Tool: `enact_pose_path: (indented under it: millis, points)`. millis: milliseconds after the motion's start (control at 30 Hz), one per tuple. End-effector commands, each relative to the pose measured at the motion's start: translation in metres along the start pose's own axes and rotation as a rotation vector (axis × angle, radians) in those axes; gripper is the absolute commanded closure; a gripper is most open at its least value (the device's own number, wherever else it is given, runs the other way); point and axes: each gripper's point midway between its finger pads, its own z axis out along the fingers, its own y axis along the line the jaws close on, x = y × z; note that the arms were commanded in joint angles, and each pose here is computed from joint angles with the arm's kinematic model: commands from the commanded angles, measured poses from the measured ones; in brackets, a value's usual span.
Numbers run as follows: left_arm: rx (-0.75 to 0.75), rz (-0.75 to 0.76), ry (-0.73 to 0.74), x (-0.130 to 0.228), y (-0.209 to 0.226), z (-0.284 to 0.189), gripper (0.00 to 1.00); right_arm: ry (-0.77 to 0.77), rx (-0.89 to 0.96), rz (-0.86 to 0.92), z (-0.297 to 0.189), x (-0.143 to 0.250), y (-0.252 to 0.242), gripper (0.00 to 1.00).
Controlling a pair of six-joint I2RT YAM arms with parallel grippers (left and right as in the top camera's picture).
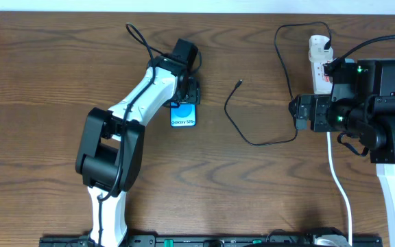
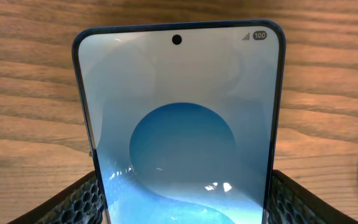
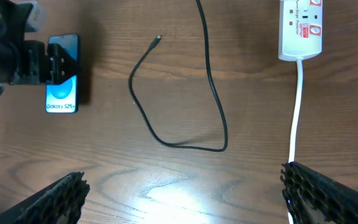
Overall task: Plug charger to phone and switch on socket
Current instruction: 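Lift the phone with the left gripper and tilt it upright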
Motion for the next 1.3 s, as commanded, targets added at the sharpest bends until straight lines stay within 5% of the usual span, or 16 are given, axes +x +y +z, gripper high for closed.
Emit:
enact_pose_path:
  millis: [0, 233, 467, 733, 1267]
  points:
    - [0.021, -0.047, -0.029, -0.005, -0.002, -0.016, 0.93, -0.002, 0.004, 0.01, -0.001, 0.0, -0.001, 0.01]
    - [0.015, -0.395, -0.032, -0.008, 0.017, -0.034, 0.92, -0.002, 0.004, 0.019, -0.001, 0.0, -0.001, 0.01]
    - [-0.008, -1.023, -0.013, 0.001, 0.055, -0.073, 0.93, -0.013, -0.009, 0.088, 0.001, -0.004, 0.001, 0.01]
    - [0.103, -1.1, 0.047, 0.006, 0.059, -0.111, 0.93, 0.034, -0.088, 0.137, 0.029, -0.013, 0.017, 0.05]
    - [-0.119, -1.001, 0.054, 0.036, 0.105, -0.116, 0.93, 0.194, -0.045, 0.303, 0.186, -0.04, 0.066, 0.41]
